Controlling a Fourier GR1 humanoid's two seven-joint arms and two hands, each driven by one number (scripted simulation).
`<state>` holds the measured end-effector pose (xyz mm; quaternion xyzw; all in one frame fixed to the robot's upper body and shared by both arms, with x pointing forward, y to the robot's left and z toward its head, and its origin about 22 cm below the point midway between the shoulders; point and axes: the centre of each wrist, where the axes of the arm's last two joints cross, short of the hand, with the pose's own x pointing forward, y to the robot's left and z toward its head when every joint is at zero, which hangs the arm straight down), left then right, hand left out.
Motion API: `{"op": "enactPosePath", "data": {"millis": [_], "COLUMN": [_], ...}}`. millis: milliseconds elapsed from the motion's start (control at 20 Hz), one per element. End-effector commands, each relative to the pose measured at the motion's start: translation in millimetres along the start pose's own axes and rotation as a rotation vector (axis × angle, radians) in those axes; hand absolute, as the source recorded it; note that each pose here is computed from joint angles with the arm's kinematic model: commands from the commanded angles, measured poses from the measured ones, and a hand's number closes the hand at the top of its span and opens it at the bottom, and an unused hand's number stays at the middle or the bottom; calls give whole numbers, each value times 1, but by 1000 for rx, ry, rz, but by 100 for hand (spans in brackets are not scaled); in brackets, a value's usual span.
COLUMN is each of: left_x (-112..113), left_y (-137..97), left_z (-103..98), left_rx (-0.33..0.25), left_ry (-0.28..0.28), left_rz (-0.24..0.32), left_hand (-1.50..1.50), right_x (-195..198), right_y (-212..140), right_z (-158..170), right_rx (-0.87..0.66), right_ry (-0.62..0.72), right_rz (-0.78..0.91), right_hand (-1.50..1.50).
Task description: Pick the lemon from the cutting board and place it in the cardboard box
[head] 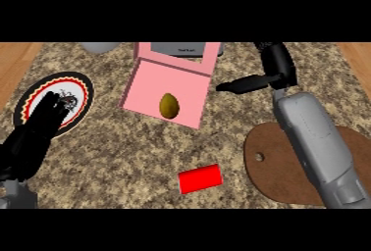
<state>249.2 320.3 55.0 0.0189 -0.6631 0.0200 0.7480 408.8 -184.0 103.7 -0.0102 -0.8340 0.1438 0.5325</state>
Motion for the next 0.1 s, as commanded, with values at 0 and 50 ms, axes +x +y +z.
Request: {"op": "enactPosePath", "data": {"millis": [0,50], "left_x": [-5,-6], "left_y": [2,3], "left_z": [-8,3], "left_rx": [10,10], "left_ry": [12,-3], "left_rz": [-3,-13], "left_hand": [0,0], "right_x": [-12,-22], "right_y": [-11,-19], "right_z": [-9,14], "right_rx": [26,22], "right_ry": [-9,5], "right_rz": [-3,30], "right_hand": [-150,-150]}}
